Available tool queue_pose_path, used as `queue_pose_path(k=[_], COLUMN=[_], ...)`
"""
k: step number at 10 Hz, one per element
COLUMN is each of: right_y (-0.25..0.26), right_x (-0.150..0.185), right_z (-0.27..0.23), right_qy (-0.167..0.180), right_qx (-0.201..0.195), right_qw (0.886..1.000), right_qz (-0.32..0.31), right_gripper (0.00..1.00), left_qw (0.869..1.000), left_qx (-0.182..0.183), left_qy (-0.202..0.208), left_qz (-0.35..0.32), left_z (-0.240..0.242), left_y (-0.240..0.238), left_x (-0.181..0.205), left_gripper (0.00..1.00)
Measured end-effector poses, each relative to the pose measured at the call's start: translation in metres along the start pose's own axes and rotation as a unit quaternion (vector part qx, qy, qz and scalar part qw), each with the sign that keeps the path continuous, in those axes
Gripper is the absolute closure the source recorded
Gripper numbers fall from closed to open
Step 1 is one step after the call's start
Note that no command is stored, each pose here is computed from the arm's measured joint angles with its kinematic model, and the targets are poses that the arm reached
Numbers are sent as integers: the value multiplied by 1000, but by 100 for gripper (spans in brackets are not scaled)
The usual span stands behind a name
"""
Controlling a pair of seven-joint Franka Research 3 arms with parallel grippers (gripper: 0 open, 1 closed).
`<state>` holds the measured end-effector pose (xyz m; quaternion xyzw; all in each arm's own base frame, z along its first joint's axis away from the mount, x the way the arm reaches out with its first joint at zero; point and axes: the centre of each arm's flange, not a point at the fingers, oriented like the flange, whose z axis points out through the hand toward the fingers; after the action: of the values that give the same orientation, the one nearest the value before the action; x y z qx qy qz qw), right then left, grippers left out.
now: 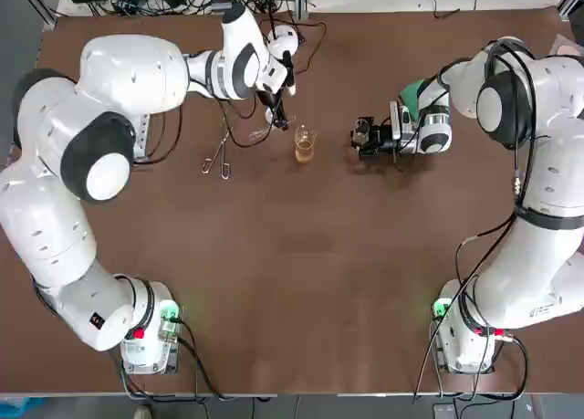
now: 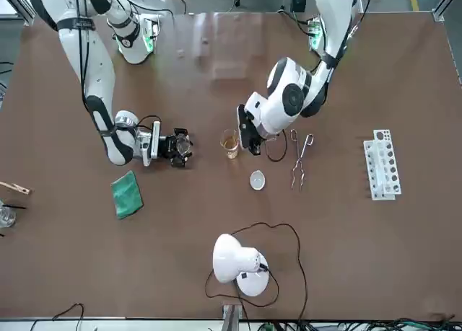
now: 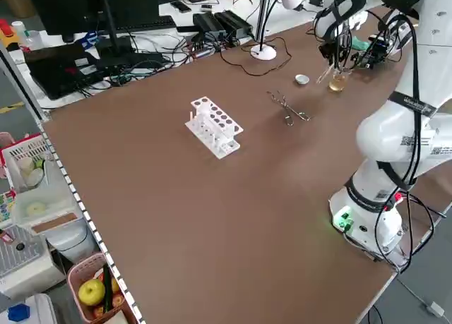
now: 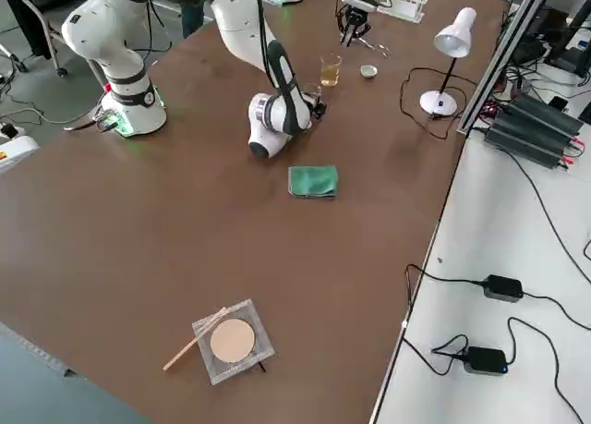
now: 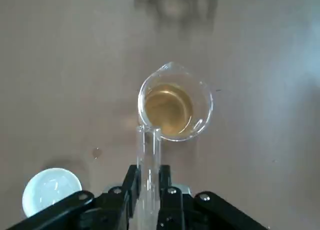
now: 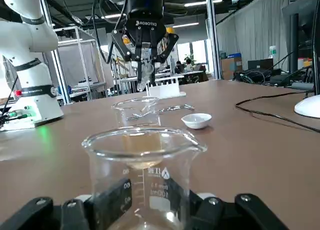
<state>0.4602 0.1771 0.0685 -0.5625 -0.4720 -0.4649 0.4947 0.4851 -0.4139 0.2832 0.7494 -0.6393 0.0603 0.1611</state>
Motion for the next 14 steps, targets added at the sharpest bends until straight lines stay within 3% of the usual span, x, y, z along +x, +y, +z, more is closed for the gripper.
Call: queue_pose_path(k=[14], right_y=[0], right_x=[-1], right_z=[-1], right_qy=[0], right_qx=[0], right_qw=[1000], right_qz=[1], right_gripper=[62], left_qw=[997], left_qx=[46], left_qy=[-58], left_qz=[-9], left_z=[13], left_y=[24], left_x=[23], left_gripper=[79])
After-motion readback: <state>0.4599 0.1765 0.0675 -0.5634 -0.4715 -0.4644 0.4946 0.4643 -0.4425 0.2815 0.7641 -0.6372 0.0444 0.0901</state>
